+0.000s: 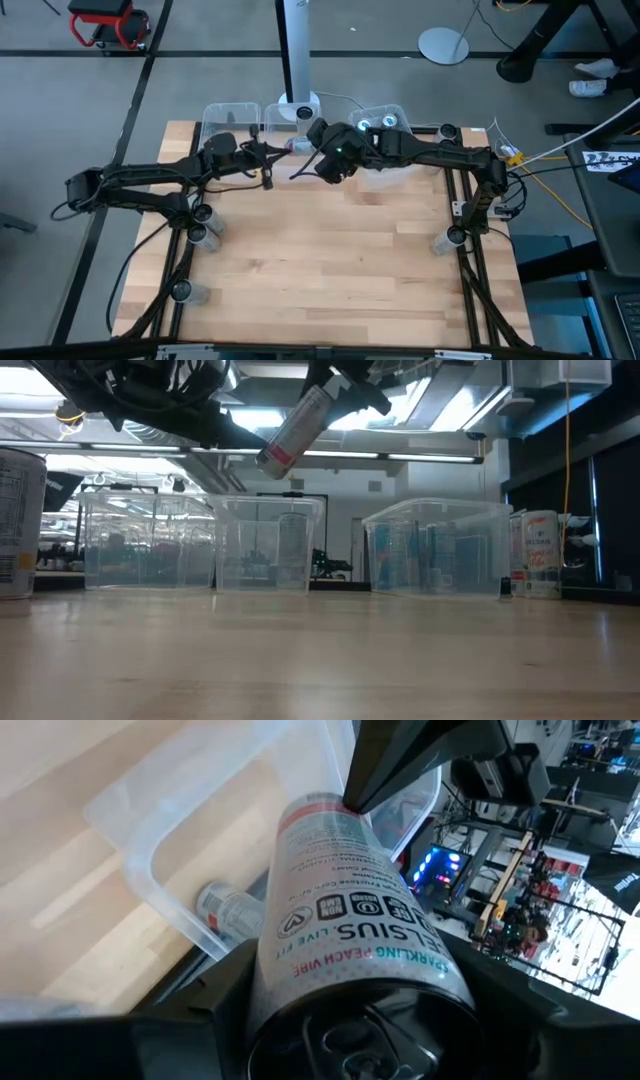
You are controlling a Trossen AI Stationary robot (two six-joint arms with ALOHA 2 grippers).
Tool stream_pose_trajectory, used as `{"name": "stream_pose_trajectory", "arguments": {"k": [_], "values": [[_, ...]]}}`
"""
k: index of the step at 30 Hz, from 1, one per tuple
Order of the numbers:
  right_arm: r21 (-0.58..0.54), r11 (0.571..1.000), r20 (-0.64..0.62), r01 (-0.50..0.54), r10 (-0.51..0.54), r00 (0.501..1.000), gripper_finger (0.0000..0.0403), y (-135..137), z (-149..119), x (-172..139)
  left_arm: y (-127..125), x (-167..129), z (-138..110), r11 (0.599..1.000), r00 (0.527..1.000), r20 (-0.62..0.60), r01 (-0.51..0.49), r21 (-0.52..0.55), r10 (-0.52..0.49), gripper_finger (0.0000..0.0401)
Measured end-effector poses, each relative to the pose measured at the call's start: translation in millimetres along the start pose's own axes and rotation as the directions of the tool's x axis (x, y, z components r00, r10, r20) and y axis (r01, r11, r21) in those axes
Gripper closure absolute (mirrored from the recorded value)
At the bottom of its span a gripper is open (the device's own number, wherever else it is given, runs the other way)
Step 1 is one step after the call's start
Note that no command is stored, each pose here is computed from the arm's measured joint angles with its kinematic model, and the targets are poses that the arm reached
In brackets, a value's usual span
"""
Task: Sort soda cans
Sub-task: Put the bottom right white-pink soda can into the top center transparent bin
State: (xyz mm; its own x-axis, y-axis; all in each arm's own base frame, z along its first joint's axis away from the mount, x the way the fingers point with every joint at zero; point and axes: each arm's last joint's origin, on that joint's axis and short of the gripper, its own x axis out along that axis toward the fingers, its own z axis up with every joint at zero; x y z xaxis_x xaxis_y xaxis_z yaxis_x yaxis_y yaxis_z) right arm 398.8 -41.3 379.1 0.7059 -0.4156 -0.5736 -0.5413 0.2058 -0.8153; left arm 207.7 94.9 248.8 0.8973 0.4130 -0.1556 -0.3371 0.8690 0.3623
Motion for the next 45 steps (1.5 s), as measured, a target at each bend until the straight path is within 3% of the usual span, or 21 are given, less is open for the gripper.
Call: {"name": "stream_pose_trajectory", "arguments": {"k": [11,18,24,31,45], "values": [[0.007,1.0,-0.008,0.006,-0.006,1.0,0.0156,-0.8,-1.4,0.5,3.2,0.0,-0.1,0.999,1.0,0.003,-0.028,-0.019,0.028,0.0397],[0.05,0.999,-0.106,0.013,-0.008,0.994,0.0156,-6.1,-30.0,7.6,-7.6,-13.1,-1.6,0.997,0.996,-0.087,0.025,-0.074,-0.031,0.0396],[0.071,0.997,-0.147,-0.026,0.036,0.989,0.0156,-4.2,-61.7,30.8,-19.1,-28.1,-7.6,0.982,0.972,-0.197,0.098,-0.16,-0.129,0.0396],[0.116,0.989,-0.073,-0.091,0.1,0.992,0.0156,6.2,-85.1,70.8,-25.4,-28.2,-19.2,0.978,0.957,-0.243,0.115,-0.176,-0.157,0.0396],[0.117,0.97,-0.026,-0.214,0.219,0.975,0.0156,32.7,-90.0,122.9,-26.2,-23.6,-24.9,0.975,0.949,-0.274,0.104,-0.194,-0.156,0.0396]]}}
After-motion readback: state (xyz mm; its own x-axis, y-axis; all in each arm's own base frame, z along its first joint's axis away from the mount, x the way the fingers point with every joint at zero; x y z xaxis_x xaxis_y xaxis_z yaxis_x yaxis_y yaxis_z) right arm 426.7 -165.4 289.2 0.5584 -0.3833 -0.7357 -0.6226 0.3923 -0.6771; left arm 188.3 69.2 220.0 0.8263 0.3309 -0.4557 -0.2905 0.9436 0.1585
